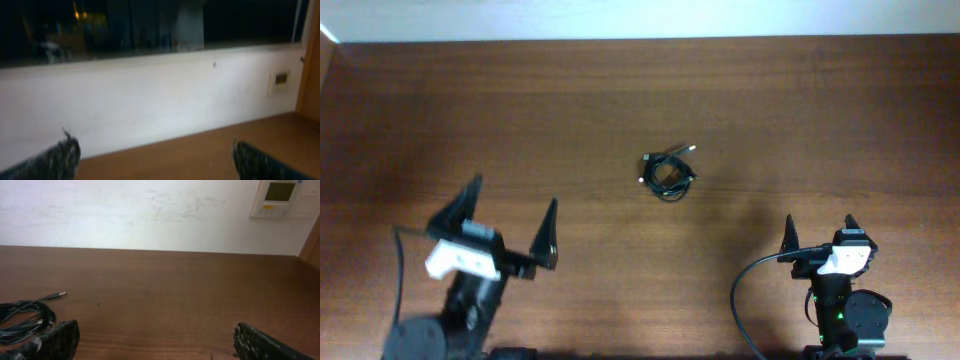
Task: Untangle cables
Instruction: 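Reach the left gripper forward over the black cable bundle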
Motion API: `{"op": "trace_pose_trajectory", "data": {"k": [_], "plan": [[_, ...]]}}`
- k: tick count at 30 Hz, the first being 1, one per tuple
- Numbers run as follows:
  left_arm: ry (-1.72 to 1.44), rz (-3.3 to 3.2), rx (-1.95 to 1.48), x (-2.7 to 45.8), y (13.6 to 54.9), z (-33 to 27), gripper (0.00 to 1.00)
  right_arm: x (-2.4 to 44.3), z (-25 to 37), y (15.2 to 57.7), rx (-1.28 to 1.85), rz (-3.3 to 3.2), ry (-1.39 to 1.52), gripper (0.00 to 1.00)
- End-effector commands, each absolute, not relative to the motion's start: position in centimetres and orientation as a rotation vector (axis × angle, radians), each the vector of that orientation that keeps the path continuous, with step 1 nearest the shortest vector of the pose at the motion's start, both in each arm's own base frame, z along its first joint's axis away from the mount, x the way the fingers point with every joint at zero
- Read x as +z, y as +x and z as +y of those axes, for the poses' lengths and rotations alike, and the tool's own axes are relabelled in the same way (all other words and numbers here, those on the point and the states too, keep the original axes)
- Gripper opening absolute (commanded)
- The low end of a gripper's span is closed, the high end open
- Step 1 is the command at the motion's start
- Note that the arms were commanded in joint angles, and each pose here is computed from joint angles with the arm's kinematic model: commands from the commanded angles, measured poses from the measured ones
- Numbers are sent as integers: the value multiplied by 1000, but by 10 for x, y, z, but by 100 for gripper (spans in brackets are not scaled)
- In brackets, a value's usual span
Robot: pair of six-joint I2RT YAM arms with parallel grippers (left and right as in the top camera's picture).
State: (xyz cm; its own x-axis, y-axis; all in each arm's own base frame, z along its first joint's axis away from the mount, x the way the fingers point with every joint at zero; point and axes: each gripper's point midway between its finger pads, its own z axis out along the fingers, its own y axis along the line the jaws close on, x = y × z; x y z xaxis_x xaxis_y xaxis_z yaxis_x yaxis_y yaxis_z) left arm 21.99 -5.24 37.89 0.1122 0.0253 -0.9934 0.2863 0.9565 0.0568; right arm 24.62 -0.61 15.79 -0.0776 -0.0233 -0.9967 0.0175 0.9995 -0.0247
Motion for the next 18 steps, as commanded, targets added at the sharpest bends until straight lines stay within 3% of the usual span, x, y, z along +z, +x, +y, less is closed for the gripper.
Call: {"op": "trace_pose_trajectory", "data": {"k": [1,8,14,18], "plan": [[329,1763,-292,374,251,-67,99,155,-9,246,-40,1652,13,98],[532,2003,-863,351,269,-135,99,155,-9,246,-40,1652,13,98],[235,2340,-775,284,318,-125,99,155,-9,246,-40,1652,13,98],[189,2523,-609,271,330,-126,99,155,-9,246,-40,1652,13,98]]}}
